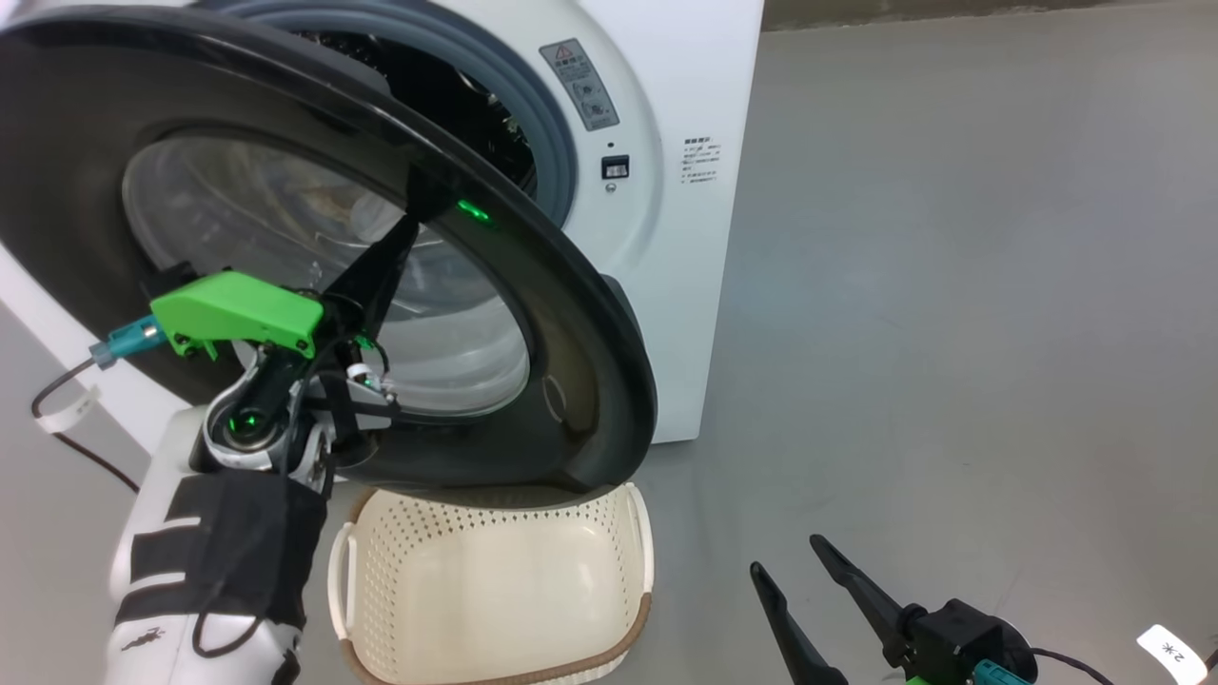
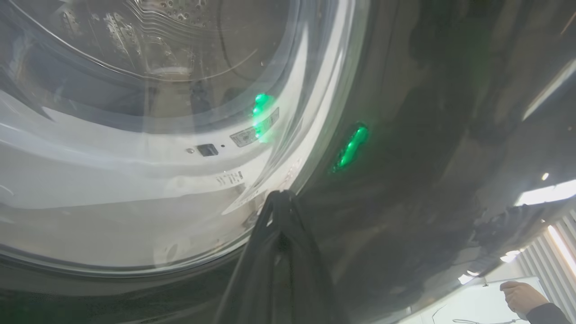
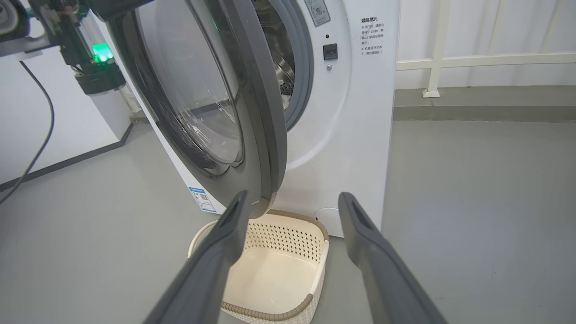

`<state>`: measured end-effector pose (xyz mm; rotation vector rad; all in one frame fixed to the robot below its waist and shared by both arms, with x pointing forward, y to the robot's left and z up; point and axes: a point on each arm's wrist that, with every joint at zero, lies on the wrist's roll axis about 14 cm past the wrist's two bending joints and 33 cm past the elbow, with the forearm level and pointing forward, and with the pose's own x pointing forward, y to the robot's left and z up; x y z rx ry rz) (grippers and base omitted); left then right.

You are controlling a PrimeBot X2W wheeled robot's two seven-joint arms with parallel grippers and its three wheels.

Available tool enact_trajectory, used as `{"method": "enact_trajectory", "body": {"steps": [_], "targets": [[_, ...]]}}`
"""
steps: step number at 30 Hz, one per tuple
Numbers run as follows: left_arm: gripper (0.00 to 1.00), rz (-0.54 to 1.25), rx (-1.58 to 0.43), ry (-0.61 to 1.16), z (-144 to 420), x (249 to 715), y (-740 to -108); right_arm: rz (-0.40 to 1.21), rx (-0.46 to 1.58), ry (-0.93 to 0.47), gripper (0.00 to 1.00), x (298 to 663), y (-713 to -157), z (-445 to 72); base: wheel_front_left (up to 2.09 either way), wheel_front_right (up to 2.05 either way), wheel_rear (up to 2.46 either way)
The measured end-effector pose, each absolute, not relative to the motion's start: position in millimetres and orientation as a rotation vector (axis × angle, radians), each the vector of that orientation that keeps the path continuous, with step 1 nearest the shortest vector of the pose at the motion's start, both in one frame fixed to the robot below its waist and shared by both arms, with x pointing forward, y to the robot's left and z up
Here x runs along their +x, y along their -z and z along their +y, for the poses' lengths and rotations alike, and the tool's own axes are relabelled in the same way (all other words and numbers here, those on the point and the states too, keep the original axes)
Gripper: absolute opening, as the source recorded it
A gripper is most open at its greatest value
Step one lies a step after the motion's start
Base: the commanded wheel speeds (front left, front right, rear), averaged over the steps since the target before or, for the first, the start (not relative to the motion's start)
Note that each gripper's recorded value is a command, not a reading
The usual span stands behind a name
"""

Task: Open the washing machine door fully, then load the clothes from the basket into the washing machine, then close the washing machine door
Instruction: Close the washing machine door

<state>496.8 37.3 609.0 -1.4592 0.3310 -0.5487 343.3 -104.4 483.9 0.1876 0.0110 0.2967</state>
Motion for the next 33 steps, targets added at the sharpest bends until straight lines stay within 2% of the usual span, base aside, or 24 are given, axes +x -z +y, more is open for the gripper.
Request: {"method": "enact_trajectory", "body": {"steps": [7,18,19,22,23,24,33], "targets": [[0.00,0.307,-1.422,0.522,37,495,-610,0.000,0.182,-0.301,1.00,341,-487,-104,0.00,0.00,0.00],[0.00,0.267,-1.108,0.490,52,476,-589,-0.018,0.181,-0.298,1.00,342,-493,-106,0.00,0.00,0.00],[0.10,0.262,-1.077,0.470,58,473,-582,-0.018,0.181,-0.298,1.00,342,-493,-106,0.00,0.00,0.00],[0.48,0.235,-0.979,0.422,73,463,-566,-0.028,0.182,-0.297,1.00,344,-496,-106,0.00,0.00,0.00],[0.84,0.220,-0.950,0.407,78,460,-563,-0.032,0.181,-0.297,1.00,345,-497,-107,0.00,0.00,0.00],[1.00,0.204,-0.921,0.390,84,458,-561,-0.034,0.181,-0.298,1.00,345,-498,-106,0.00,0.00,0.00],[1.00,0.056,-0.648,0.182,139,424,-534,-0.043,0.182,-0.312,1.00,345,-501,-103,0.00,0.00,0.00]]}}
